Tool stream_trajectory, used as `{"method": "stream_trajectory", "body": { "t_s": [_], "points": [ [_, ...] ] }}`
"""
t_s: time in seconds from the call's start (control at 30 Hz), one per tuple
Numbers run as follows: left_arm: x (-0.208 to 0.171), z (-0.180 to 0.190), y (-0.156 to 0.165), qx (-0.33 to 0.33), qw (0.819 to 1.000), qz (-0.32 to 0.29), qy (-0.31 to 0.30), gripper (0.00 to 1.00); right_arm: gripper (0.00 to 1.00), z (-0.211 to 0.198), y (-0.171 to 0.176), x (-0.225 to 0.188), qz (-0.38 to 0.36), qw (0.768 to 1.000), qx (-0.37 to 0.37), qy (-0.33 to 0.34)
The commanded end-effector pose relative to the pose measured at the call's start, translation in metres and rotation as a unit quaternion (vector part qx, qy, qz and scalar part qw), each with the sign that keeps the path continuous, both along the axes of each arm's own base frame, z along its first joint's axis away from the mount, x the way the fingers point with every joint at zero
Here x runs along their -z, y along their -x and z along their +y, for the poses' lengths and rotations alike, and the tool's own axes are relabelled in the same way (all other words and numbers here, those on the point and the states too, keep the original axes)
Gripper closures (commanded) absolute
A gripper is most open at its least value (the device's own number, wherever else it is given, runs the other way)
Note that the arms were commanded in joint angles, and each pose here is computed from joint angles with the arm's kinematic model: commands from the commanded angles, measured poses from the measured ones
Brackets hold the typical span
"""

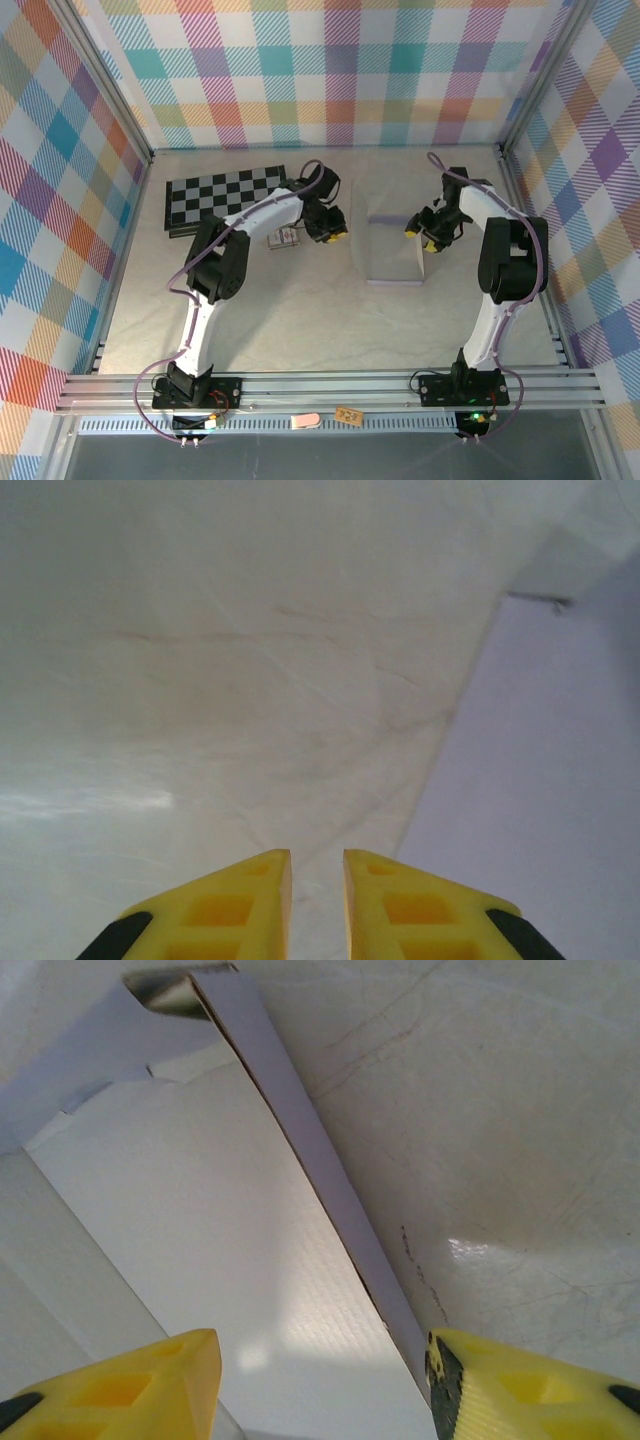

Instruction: Fold the paper box

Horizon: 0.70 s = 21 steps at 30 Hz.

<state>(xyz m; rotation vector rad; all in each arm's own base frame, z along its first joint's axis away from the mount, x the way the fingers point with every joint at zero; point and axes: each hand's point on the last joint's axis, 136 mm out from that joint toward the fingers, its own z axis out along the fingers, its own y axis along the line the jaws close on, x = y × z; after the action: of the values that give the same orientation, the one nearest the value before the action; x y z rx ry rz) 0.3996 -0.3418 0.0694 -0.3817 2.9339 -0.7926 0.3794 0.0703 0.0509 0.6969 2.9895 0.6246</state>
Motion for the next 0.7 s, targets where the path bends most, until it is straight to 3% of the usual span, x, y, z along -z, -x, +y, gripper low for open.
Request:
{"method": "stream_trajectory", "body": {
  "t_s": [0.0, 0.3, 0.67],
  "points": [
    [0.013, -0.017, 0.008, -0.001, 0.999, 0.024, 0.029, 0.8, 0.44, 0.007, 0.006, 0.007, 0.009, 1.0, -0.012, -0.014],
    [0.02, -0.033, 0.009, 0.002, 0.998, 0.023, 0.061, 0.8, 0.47, 0.03, 0.006, 0.006, 0.006, 0.999, -0.02, -0.032],
    [0.021, -0.031, 0.004, 0.0, 0.998, 0.018, 0.056, 0.8, 0.54, 0.065, 0.014, 0.007, 0.018, 0.999, -0.019, -0.045]
  ]
}}
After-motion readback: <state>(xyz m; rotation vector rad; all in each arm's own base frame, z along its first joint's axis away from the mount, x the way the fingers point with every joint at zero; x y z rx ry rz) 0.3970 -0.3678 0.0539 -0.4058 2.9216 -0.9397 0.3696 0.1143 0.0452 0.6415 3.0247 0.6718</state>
